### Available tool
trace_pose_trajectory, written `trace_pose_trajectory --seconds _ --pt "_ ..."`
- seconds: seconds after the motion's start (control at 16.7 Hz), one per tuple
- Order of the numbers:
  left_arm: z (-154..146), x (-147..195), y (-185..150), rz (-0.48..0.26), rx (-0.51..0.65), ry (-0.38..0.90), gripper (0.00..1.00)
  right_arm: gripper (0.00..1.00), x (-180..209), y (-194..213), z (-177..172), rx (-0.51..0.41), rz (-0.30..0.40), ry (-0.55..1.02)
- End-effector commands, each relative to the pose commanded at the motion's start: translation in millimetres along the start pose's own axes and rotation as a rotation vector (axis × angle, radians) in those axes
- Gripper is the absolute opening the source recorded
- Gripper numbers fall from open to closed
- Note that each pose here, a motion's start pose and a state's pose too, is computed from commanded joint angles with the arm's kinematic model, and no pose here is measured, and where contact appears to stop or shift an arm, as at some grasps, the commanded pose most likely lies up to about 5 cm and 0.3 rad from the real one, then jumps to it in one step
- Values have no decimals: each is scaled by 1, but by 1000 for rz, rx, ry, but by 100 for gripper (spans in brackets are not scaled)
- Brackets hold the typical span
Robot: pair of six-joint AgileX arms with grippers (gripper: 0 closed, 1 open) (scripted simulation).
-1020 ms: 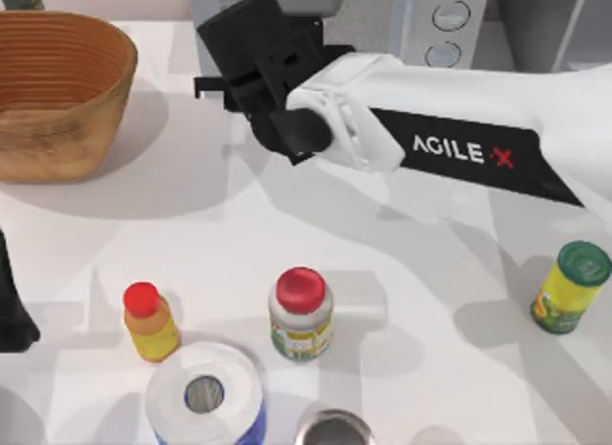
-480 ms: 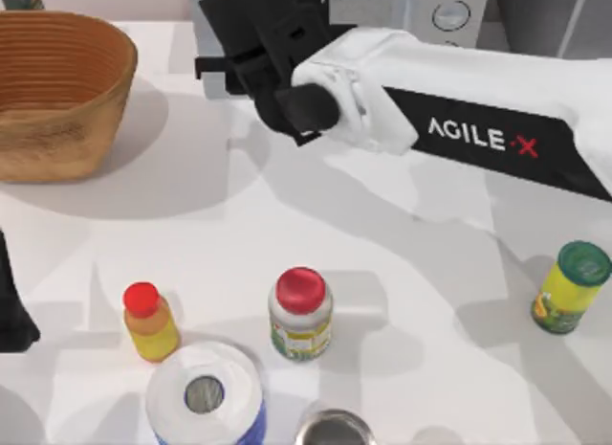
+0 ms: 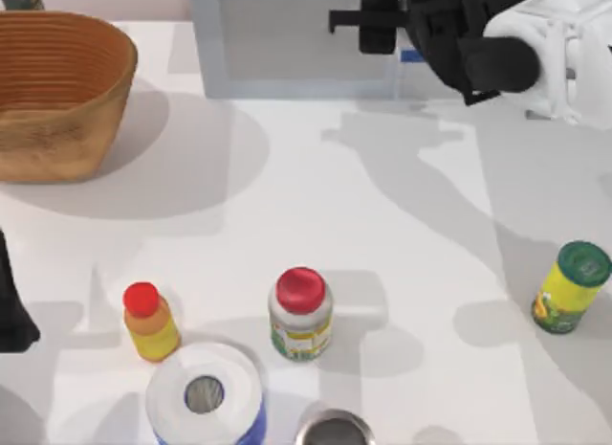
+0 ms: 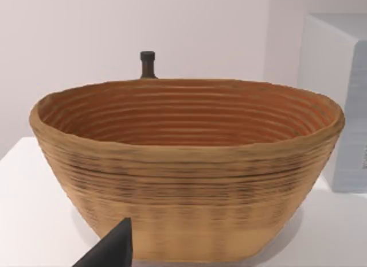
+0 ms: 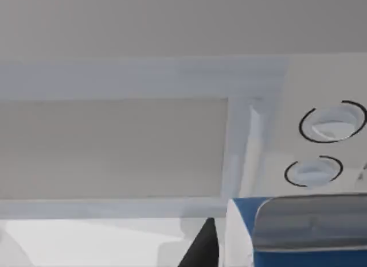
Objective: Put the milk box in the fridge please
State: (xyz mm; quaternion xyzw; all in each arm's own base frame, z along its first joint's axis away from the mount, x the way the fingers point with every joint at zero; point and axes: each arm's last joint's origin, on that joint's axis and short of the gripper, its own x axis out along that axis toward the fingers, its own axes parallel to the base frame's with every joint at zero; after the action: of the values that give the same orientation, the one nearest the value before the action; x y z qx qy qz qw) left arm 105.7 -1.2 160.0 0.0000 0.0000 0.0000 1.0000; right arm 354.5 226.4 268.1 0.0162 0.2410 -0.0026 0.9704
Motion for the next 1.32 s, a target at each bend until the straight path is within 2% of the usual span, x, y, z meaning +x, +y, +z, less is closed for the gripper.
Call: trace_pose_trajectory --seconds 0.18,0.3,0.48,0.6,0.72,0.96,1.14,1.32 --pt "0 0 0 0 0 0 100 0 -59 -67 12 35 20 -70" --pt "0 0 0 0 0 0 100 0 -104 -111 4 59 34 -138" --pt "0 0 0 0 0 0 100 0 -162 -167 -35 81 50 -256" --pt "0 0 0 0 0 0 100 0 -186 -192 -74 80 53 -331" --pt "0 0 0 0 0 0 100 0 -193 -209 -114 64 47 -388" --pt "0 0 0 0 0 0 100 0 -182 -227 -178 9 24 -454" --pt "0 0 0 0 0 0 100 0 -172 -233 -201 -26 9 -481" --pt "0 0 0 0 0 0 100 0 -170 -234 -204 -33 5 -487"
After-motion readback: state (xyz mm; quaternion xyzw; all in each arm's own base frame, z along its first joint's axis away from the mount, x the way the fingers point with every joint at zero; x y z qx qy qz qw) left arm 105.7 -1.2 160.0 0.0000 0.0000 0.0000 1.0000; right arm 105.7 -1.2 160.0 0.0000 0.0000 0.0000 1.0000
